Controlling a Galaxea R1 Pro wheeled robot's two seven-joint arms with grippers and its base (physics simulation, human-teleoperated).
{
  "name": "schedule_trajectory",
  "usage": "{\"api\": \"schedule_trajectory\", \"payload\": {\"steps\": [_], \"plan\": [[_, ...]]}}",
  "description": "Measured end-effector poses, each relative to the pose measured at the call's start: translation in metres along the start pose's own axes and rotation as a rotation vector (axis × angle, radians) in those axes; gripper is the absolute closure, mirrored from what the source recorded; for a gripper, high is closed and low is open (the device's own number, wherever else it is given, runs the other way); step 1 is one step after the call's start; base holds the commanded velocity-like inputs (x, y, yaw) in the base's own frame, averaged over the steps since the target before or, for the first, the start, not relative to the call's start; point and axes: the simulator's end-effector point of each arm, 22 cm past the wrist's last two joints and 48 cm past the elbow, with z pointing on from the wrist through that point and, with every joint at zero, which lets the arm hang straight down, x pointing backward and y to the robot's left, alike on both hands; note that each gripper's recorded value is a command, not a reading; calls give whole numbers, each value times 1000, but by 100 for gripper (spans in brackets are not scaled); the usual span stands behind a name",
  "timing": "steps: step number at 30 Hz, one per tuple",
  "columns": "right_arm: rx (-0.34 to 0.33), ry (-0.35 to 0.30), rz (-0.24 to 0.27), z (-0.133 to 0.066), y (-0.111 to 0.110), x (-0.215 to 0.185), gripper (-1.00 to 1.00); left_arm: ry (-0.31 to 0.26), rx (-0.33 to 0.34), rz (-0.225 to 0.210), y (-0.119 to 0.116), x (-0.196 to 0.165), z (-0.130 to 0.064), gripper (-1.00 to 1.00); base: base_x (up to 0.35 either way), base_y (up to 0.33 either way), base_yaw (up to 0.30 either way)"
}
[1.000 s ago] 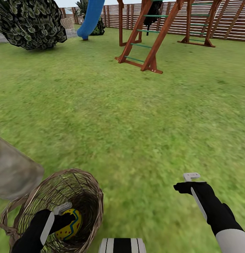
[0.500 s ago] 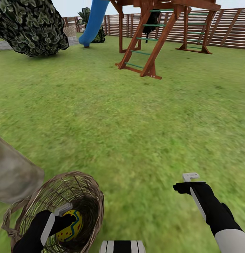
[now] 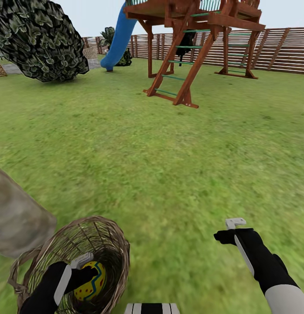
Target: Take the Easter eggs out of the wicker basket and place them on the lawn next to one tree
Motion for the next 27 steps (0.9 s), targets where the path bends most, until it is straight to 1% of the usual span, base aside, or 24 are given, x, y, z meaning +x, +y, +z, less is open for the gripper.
{"api": "schedule_trajectory", "payload": {"steps": [3,20,23,27], "plan": [[-5,-11,3,-5,4,-4,-100,-10,10,1,-5,-2,-4,100,0,0,0],[-2,-69,14,-33,-2,-27,-100,-75,38,7,-18,-23,-31,100,0,0,0],[-1,-64,15,-35,-3,-25,-100,-86,42,8,-20,-26,-36,100,0,0,0],[-1,-74,18,-41,-4,-29,-100,-101,50,9,-23,-30,-43,100,0,0,0]]}}
